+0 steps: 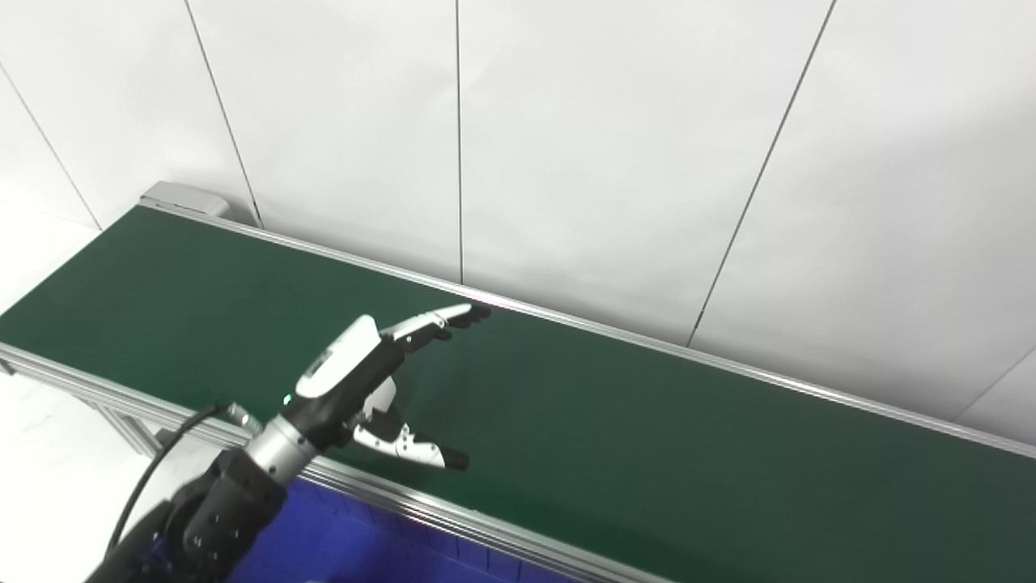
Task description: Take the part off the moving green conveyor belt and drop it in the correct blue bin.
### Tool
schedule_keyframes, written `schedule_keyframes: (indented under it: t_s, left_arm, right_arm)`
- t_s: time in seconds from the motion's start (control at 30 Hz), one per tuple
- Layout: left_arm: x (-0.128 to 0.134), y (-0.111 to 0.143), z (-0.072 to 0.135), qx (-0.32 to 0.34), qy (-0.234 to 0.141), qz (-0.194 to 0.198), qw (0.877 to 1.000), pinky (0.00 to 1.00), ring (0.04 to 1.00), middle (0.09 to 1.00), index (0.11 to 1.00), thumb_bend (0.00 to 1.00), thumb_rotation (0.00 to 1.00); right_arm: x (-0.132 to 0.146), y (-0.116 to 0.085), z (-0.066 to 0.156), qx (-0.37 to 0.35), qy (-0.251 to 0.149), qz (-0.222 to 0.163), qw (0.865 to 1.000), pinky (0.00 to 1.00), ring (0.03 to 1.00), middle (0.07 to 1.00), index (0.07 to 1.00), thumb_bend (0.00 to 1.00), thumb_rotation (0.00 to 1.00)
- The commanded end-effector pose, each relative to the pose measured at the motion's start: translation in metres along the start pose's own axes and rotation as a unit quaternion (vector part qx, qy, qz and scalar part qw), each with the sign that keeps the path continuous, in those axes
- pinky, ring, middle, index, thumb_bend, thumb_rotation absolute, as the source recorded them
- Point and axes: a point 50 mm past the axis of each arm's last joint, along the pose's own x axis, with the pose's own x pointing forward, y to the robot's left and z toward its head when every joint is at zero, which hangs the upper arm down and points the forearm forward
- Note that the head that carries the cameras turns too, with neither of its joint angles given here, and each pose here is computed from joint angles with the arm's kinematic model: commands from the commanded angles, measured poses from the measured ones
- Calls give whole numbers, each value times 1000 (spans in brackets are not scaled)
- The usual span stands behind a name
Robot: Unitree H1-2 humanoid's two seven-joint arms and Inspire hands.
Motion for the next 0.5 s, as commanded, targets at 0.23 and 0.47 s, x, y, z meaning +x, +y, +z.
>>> schedule_keyframes:
  t_s: [0.23, 0.47]
  left_arm:
    - [14, 34, -42, 94, 73, -57, 991, 804, 887, 919, 924, 773, 227]
    - [18, 35, -67, 127, 121, -99, 980, 828, 910, 936, 951, 838, 214]
  right_arm:
    - [4, -2, 8, 3, -38, -7, 999, 719, 833, 881, 959, 800, 509]
    - [5, -2, 9, -2, -34, -5, 999, 712, 830, 880, 961, 798, 518]
